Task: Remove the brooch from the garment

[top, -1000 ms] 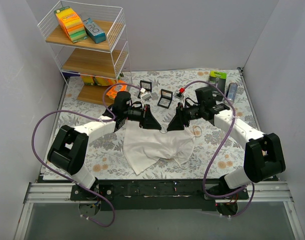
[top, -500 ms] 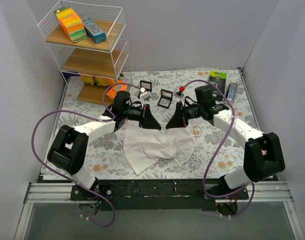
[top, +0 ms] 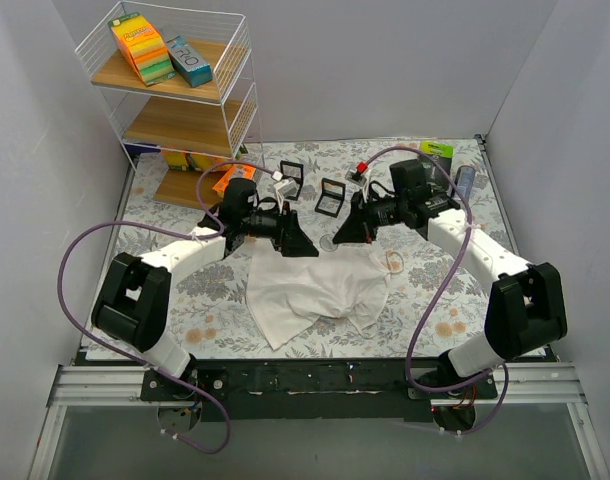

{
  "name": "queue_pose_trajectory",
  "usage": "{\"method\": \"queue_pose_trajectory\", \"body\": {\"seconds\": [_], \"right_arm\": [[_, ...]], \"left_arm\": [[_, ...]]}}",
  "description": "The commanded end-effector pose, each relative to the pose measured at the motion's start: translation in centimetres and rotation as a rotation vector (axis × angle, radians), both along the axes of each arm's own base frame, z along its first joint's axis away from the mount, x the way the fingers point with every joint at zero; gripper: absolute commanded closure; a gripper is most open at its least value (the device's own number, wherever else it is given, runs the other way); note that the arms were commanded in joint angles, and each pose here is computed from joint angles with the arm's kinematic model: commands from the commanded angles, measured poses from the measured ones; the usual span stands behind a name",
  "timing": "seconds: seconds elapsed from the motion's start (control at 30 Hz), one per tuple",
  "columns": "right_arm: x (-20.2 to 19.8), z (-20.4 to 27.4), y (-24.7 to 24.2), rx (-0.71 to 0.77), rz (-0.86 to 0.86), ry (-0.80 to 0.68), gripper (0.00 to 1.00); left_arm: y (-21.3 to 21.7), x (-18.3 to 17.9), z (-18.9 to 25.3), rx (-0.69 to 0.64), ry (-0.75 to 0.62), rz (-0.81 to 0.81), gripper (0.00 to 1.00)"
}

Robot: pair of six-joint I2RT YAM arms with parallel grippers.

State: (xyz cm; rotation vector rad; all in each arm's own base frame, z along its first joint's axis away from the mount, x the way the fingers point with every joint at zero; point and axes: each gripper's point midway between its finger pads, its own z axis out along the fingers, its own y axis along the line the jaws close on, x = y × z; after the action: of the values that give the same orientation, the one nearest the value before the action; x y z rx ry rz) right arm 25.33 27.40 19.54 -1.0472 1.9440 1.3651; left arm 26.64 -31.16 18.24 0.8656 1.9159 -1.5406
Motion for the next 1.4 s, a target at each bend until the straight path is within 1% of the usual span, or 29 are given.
{"method": "queue_pose_trajectory", "body": {"seconds": [0.0, 0.03, 0.07, 0.1, 0.13, 0.17, 0.2, 0.23, 0.27, 0.3, 0.33, 0.43, 0.47, 0.5, 0.57, 0.63, 0.73, 0.97, 1.07, 1.27, 1.37], "right_arm": [[4.8, 1.8, -1.0, -0.087, -0.09, -0.188, 0.99], [5.6, 1.7, -1.3, -0.11, -0.093, -0.235, 0.99], [6.3, 1.6, -1.5, -0.138, -0.105, -0.257, 0.99], [8.1, 1.7, -1.7, -0.179, -0.143, -0.305, 0.99], [9.1, 1.8, -2.0, -0.205, -0.159, -0.342, 0.99], [10.3, 1.9, -2.2, -0.236, -0.159, -0.405, 0.99], [11.8, 0.8, -2.8, -0.3, -0.188, -0.428, 0.99], [13.4, 1.9, -2.9, -0.319, -0.209, -0.486, 0.99], [14.7, 1.8, -3.2, -0.351, -0.215, -0.535, 0.99], [16.3, 0.7, -3.5, -0.402, -0.233, -0.556, 0.99], [17.7, 2.0, -3.4, -0.41, -0.249, -0.607, 0.99], [20.1, -0.1, -3.3, -0.49, -0.201, -0.662, 0.99], [21.1, 0.5, -3.0, -0.496, -0.203, -0.698, 0.99], [22.0, -0.6, -3.1, -0.535, -0.191, -0.718, 0.99], [23.2, -0.4, -2.5, -0.554, -0.185, -0.771, 0.99], [23.8, -1.7, -2.3, -0.584, -0.147, -0.8, 0.99], [23.5, -3.0, -1.5, -0.615, -0.082, -0.835, 0.99], [21.6, -5.5, -0.2, -0.636, -0.039, -0.895, 0.99], [21.6, -6.9, 0.4, -0.683, -0.032, -0.936, 0.99], [23.5, -7.9, 1.4, -0.726, -0.064, -1.029, 0.99], [24.8, -8.2, 1.5, -0.758, -0.086, -1.045, 0.99]], "left_arm": [[2.8, 1.1, 1.4, 0.07, -0.091, 0.078, 0.27], [3.8, 1.2, 0.8, 0.099, -0.064, 0.103, 0.26], [4.3, 1.2, 0.7, 0.111, -0.066, 0.111, 0.25], [5.1, 1.4, 0.9, 0.124, -0.11, 0.125, 0.25], [5.7, 1.1, 0.2, 0.165, -0.097, 0.138, 0.25], [6.1, 1.0, 0.2, 0.183, -0.115, 0.143, 0.25], [6.5, 0.9, -0.3, 0.21, -0.17, 0.132, 0.24], [7.1, 0.3, -0.5, 0.24, -0.175, 0.13, 0.24], [7.6, 0.3, -0.9, 0.272, -0.201, 0.138, 0.24], [8.1, 0.2, -1.4, 0.303, -0.243, 0.126, 0.24], [8.7, -0.4, -1.7, 0.332, -0.249, 0.124, 0.24], [10.2, -0.4, -2.6, 0.409, -0.276, 0.143, 0.23], [10.5, -0.4, -2.5, 0.416, -0.284, 0.15, 0.23], [10.8, -0.1, -2.5, 0.427, -0.29, 0.159, 0.23], [11.4, 0.2, -2.6, 0.442, -0.293, 0.174, 0.23], [12.0, 0.6, -2.9, 0.454, -0.283, 0.194, 0.23], [12.4, 0.8, -3.3, 0.466, -0.272, 0.207, 0.23], [12.4, 1.2, -3.9, 0.468, -0.232, 0.219, 0.23], [12.3, 1.6, -4.0, 0.466, -0.21, 0.223, 0.23], [12.2, 2.3, -4.2, 0.48, -0.189, 0.214, 0.23], [12.2, 2.3, -4.3, 0.482, -0.185, 0.213, 0.23]]}}
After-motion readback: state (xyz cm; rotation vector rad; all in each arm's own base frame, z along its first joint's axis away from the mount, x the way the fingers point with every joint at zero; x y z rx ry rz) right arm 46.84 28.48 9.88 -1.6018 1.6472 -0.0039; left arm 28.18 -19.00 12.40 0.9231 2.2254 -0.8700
